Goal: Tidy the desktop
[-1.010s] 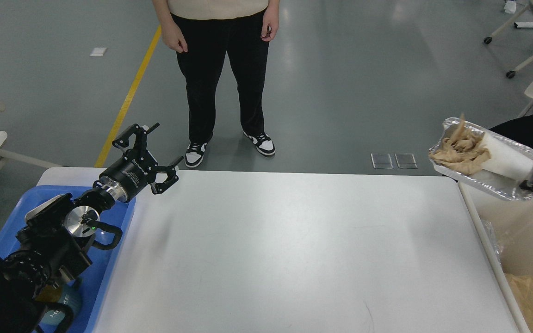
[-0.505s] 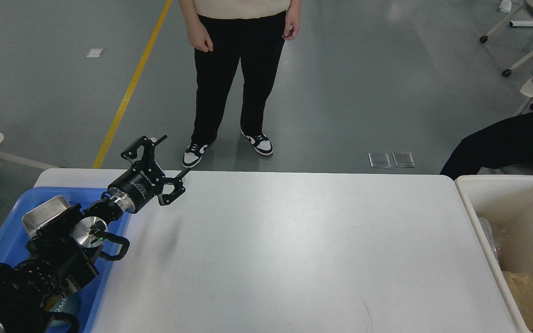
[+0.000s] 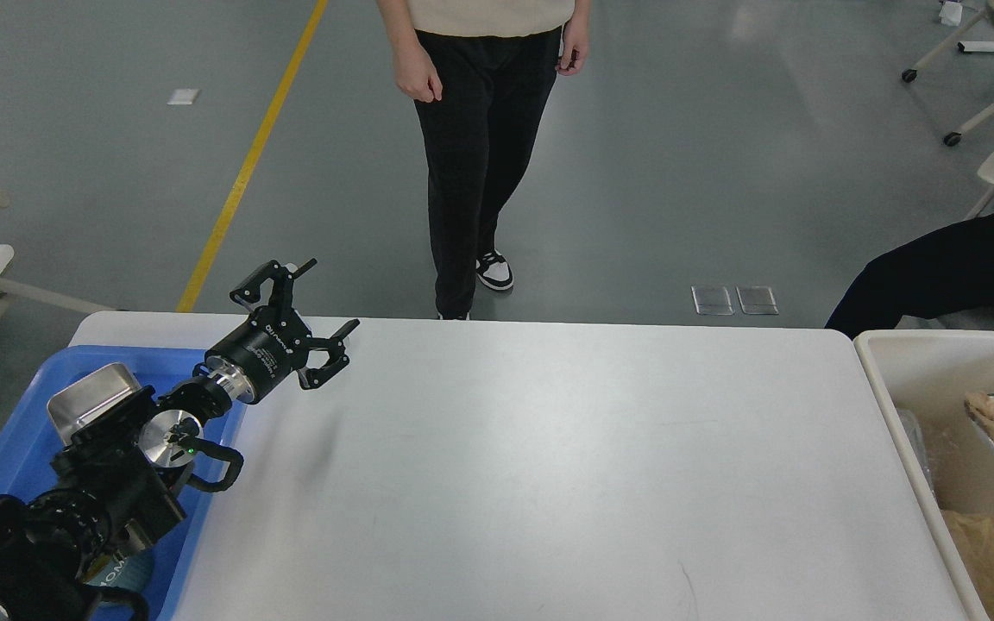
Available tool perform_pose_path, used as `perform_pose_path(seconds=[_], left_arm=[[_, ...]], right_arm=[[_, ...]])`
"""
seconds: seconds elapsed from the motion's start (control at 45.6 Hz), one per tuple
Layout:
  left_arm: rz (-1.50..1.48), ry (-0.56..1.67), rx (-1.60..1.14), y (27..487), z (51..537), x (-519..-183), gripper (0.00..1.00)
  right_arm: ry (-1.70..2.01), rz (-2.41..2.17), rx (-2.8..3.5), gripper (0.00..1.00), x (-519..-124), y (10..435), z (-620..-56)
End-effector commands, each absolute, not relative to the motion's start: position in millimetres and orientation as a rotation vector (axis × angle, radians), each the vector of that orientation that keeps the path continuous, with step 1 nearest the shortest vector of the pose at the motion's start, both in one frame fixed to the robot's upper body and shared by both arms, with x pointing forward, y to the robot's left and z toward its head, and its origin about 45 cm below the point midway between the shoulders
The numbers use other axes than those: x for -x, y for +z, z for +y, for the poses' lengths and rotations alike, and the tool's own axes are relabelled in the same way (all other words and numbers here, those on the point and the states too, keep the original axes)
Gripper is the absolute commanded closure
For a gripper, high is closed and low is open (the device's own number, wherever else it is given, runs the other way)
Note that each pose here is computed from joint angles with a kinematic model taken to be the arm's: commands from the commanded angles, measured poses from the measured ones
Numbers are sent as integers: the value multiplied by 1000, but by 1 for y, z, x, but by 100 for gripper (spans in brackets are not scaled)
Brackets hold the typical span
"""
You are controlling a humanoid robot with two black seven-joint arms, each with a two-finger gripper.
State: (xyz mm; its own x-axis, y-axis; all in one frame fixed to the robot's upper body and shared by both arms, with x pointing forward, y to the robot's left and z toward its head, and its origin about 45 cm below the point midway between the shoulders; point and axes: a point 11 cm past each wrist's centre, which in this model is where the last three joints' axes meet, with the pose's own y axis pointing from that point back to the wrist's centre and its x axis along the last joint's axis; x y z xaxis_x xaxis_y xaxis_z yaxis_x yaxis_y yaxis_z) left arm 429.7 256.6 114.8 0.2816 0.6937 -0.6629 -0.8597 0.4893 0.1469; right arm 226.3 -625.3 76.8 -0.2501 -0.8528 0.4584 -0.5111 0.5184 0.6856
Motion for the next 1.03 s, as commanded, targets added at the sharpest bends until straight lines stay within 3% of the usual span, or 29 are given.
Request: perform_pose_path(seconds=[0.0, 0.198, 0.329, 0.417, 0.571, 0.658, 1.01], left_arm=[[740, 1055, 257, 115, 257, -430, 3], [740, 1054, 250, 113, 256, -428, 3], [751, 1060, 243, 107, 259, -424, 3], [753, 1064, 241, 106, 262, -422, 3], [757, 1097, 218, 98, 277, -415, 3], [743, 1118, 209, 100, 290, -416, 3], [726, 1143, 185, 101, 298, -417, 3]], right_arm=[[-524, -1930, -1130, 0, -228, 74, -622], [-563, -2054, -1196, 0, -249, 82, -614], [-790, -2500, -1664, 0, -324, 138, -586], [-878, -2654, -2120, 0, -351, 173, -563], [-1090, -2579, -2493, 0, -396, 148, -455], [-1150, -2524, -2505, 0, -405, 136, -425], [-1111, -2490, -2551, 0, -417, 145, -412]])
